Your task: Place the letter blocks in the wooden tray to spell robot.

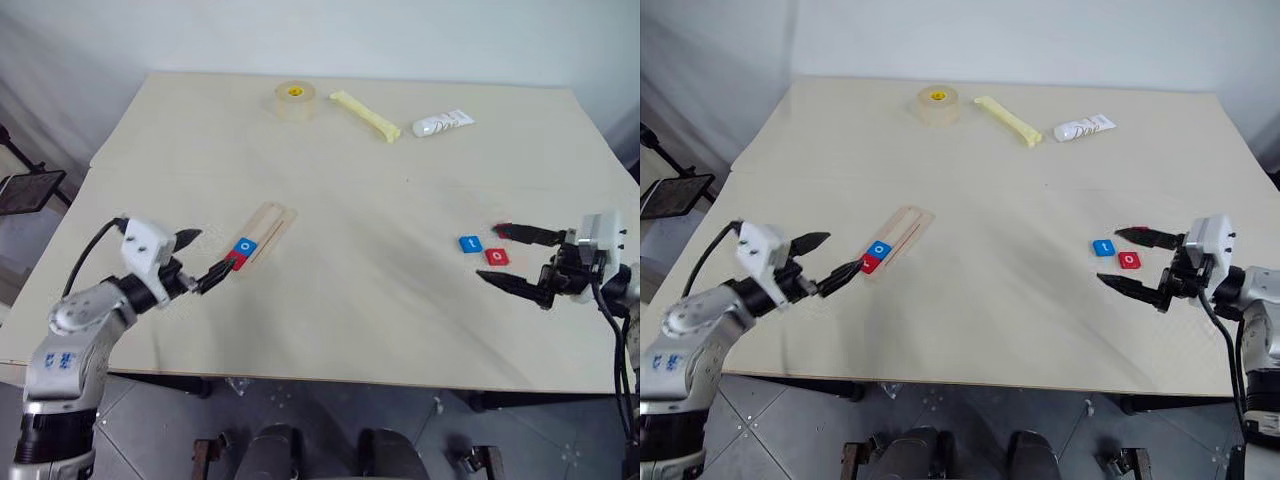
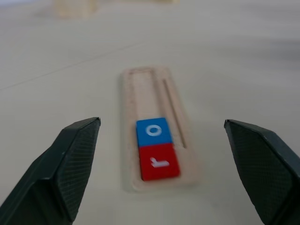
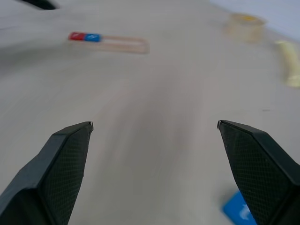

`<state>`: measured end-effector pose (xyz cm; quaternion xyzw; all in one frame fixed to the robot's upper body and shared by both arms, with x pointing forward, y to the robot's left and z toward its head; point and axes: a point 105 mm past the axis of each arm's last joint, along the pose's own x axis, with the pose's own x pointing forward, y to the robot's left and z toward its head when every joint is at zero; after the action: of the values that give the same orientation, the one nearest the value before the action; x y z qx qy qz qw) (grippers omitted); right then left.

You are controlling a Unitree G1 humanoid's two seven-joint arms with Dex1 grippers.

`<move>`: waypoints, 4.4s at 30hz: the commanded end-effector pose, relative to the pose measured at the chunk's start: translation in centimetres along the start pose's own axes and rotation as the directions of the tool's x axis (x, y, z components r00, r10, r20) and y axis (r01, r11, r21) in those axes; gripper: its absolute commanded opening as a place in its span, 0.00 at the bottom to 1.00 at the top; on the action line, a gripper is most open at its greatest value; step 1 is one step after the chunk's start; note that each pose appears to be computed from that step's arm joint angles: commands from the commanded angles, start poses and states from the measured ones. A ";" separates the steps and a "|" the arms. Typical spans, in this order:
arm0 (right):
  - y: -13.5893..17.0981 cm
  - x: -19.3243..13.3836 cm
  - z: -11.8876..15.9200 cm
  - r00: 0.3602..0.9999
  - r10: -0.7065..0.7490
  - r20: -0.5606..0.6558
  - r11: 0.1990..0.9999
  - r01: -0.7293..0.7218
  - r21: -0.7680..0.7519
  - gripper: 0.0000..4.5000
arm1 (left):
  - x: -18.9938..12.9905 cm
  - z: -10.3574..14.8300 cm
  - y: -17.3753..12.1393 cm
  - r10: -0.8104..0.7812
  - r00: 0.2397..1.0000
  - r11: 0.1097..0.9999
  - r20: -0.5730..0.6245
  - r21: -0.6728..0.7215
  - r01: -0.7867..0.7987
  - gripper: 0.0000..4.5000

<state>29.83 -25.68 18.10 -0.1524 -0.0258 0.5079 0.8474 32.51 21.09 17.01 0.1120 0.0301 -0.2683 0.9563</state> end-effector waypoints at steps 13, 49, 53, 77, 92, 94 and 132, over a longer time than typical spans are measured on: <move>-0.5 1.4 2.0 0.996 0.090 0.002 0.994 -0.090 -0.064 0.99 | 3.2 1.5 -0.7 0.088 0.941 0.991 -0.328 -0.062 -0.114 1.00; 0.4 0.0 1.6 0.997 0.070 0.013 0.997 -0.070 -0.041 1.00 | 3.8 -2.6 -0.9 0.038 0.830 0.997 -0.556 -0.039 -0.072 0.75; 0.3 0.0 1.6 0.998 0.062 0.012 0.997 -0.062 -0.042 1.00 | 4.5 -1.8 -1.4 -0.031 0.849 0.997 -0.528 0.042 0.063 0.75; 4.2 -3.1 0.4 0.999 0.040 0.009 0.999 -0.040 -0.023 1.00 | 9.8 5.6 -11.4 -0.579 0.733 0.657 -0.358 0.327 0.679 0.75; 6.7 -4.7 0.3 0.996 -0.088 -0.016 0.996 0.088 -0.005 1.00 | 11.0 4.0 -16.8 -0.663 0.611 0.535 -0.432 0.299 0.791 0.75; 6.7 -4.8 0.3 0.995 -0.094 -0.018 0.996 0.094 -0.006 1.00 | 10.9 3.8 -17.1 -0.664 0.604 0.528 -0.441 0.294 0.796 0.75; 6.1 -5.0 0.3 0.983 -0.178 -0.037 0.984 0.178 -0.003 1.00 | 8.8 6.3 -13.7 -0.674 0.718 0.670 -0.174 0.265 0.693 1.00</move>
<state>22.10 -26.90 15.94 -0.1451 -0.0069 0.4366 0.8879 32.72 3.39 16.94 0.2644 0.1056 -0.6114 0.7383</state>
